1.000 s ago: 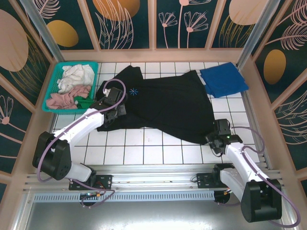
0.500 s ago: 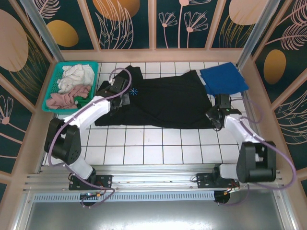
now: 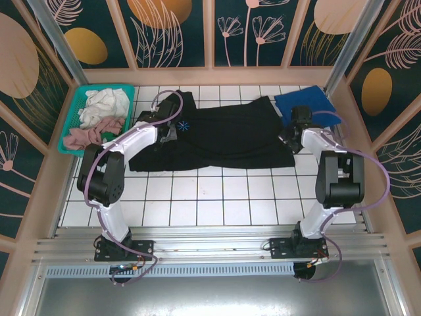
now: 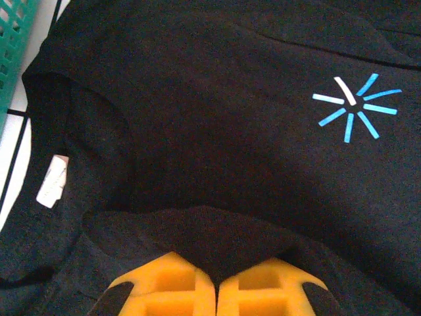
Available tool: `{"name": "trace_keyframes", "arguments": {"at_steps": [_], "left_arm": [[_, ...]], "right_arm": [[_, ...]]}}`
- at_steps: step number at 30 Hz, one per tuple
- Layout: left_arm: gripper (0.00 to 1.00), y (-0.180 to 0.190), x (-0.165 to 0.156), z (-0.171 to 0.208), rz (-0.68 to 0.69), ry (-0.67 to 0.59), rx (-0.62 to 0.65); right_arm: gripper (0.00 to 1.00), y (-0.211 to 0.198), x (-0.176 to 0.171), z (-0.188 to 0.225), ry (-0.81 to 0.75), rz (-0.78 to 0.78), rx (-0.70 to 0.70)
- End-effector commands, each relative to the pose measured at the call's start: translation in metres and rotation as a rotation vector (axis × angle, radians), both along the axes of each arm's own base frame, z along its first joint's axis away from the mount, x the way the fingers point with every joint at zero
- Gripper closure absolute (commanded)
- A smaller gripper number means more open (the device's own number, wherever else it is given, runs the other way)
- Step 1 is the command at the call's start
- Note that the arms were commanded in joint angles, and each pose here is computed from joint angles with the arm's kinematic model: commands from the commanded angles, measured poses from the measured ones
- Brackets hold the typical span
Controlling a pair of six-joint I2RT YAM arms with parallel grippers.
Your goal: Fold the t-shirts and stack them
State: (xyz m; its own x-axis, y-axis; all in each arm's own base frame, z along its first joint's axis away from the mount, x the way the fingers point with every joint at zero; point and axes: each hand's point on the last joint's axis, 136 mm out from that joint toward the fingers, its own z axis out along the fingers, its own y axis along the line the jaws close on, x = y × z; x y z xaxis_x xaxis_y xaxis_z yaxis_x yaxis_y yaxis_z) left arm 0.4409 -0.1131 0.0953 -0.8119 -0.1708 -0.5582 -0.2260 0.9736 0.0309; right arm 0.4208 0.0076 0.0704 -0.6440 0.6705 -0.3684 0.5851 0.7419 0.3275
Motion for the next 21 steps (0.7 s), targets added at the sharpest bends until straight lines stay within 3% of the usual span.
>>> {"name": "trace_keyframes", "arguments": {"at_steps": [1,3,5,6,8,10,15,19,21], "left_arm": [[1.0,0.01,0.004,-0.009,0.006,0.02,0.003],[1.0,0.011,0.005,-0.012,0.003,0.028,-0.005],[0.95,0.014,0.007,-0.014,0.006,0.04,-0.006],[0.74,0.017,0.007,-0.013,0.012,0.041,-0.005],[0.36,0.021,0.008,-0.007,0.022,0.032,-0.007],[0.15,0.025,0.005,0.004,0.029,0.013,-0.011],[0.13,0.029,-0.026,0.036,0.044,-0.054,-0.083],[0.13,0.017,-0.078,0.014,0.007,-0.049,-0.259],[0.12,0.023,-0.101,-0.012,0.036,-0.001,-0.271]], "right_arm": [[1.0,-0.003,0.021,-0.005,0.002,0.034,-0.027],[1.0,-0.002,0.027,-0.01,0.021,0.042,-0.03],[0.91,-0.002,0.03,-0.01,0.029,0.046,-0.032],[0.81,-0.005,0.031,-0.007,0.033,0.04,-0.047],[0.7,-0.011,0.032,0.006,0.024,0.03,-0.087],[0.64,-0.021,0.027,0.024,0.011,0.0,-0.168],[0.5,0.005,-0.007,0.044,-0.027,0.077,-0.264],[0.46,0.071,-0.045,0.013,-0.061,0.261,-0.1],[0.44,0.095,-0.057,-0.001,-0.086,0.327,-0.037]]}}
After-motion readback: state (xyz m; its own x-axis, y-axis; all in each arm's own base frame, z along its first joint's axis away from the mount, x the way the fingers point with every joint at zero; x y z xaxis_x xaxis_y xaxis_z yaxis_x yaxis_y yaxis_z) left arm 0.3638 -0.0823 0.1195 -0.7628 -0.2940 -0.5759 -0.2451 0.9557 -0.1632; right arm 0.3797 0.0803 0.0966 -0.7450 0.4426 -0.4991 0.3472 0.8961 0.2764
